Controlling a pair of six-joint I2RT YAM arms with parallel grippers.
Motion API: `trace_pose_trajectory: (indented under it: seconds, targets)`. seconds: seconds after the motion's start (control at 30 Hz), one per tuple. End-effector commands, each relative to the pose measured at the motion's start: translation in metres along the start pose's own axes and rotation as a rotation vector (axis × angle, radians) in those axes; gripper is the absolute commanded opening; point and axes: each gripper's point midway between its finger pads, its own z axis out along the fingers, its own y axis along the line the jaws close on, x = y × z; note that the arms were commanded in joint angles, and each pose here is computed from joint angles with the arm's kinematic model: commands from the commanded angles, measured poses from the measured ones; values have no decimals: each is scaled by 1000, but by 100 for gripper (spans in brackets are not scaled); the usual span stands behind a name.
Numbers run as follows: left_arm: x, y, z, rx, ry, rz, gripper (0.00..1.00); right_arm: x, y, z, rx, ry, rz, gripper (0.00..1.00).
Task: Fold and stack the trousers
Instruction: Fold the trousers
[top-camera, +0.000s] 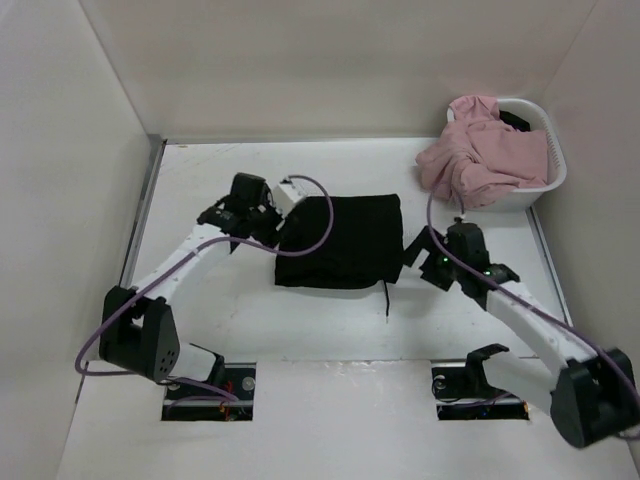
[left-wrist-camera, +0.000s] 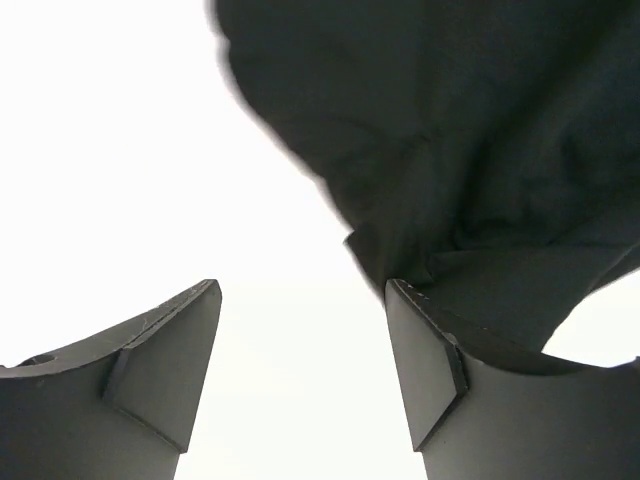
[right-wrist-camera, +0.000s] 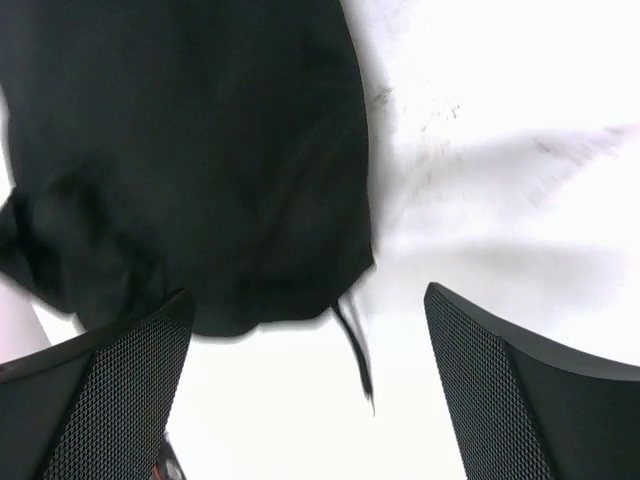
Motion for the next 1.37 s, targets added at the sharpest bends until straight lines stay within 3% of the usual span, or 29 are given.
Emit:
trace_pose_trajectory:
  seconds: [0.0,0.17,0.33,0.53,0.67,0.83,1.33]
  targets:
    - [-63,67,-70,-199,-200,-98,66,-48,15,-63,0,-169,-102,100]
    - [-40,142,-127,-380,-227,-384,71,-83,-16,-123,220,-160,-224,100]
    - [-3,143,-149,-380,-184,-554,71,-108,-35,-141,395,-172,-249,100]
    - [77,196,-200,-614,-208,-828,71,-133,-52,-147,509,-204,-175,100]
    - [119,207,-209,-653,-181,-985,69,-143,-58,-161,495,-285,-128,100]
    - [130,199,-203,-645,-139,-977,69,-142,-61,-166,496,-310,-143,100]
    - [96,181,-186,-614,-110,-796,70,-147,-56,-175,474,-374,-161,100]
